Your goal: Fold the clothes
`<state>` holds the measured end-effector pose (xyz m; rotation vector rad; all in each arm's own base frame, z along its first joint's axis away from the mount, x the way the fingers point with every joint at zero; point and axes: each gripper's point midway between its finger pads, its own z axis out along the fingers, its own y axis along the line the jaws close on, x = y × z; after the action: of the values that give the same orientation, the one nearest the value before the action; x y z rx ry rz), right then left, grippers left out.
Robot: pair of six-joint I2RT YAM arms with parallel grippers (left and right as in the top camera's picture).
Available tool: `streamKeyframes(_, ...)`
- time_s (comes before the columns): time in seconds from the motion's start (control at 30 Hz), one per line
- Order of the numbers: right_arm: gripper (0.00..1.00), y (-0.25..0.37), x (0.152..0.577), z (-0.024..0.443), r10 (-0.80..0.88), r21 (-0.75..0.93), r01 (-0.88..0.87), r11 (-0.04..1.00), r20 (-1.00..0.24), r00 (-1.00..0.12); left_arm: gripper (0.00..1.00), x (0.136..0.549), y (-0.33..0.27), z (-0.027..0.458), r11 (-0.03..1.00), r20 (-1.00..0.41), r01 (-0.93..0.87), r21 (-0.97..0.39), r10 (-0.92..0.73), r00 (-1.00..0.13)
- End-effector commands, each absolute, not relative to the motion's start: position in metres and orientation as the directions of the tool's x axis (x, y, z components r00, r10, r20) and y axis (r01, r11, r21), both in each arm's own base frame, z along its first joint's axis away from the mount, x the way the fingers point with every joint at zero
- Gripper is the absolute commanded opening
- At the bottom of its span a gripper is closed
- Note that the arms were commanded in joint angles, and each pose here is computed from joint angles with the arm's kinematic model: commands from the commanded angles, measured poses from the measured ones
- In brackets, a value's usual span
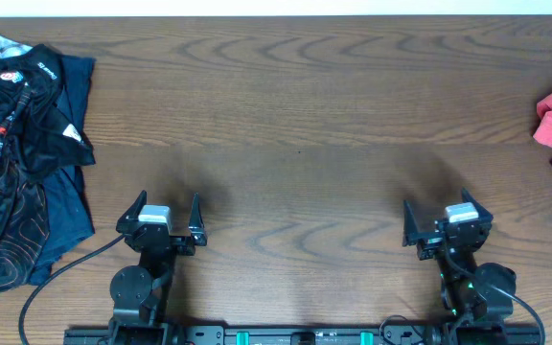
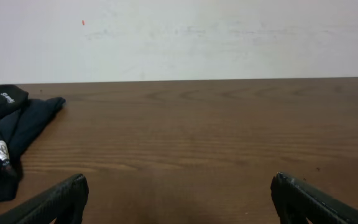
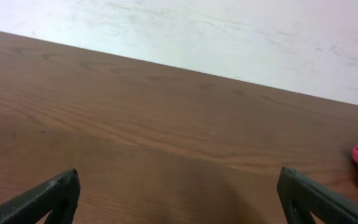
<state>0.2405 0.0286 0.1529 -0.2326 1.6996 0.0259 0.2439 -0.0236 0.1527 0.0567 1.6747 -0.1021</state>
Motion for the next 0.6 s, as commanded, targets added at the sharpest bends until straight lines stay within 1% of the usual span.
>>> streamKeyframes(0.0,0.99,0.0302,0.2403,0.1517,-0.157,-0.136,-0.164,0.977,-0.98,-0.119,0.95,0.243,-0.0239,0.1382,0.994,-0.989,0.104,-0.019,-0.004,-0.149)
streamKeyframes(0.57,0.99,0.024,0.2406,0.1538,-0.166,-0.152,-0.119,0.981,-0.98,-0.113,0.95,0.243,-0.0239,0.1381,0.994,-0.989,0.104,-0.019,-0.004,-0.149)
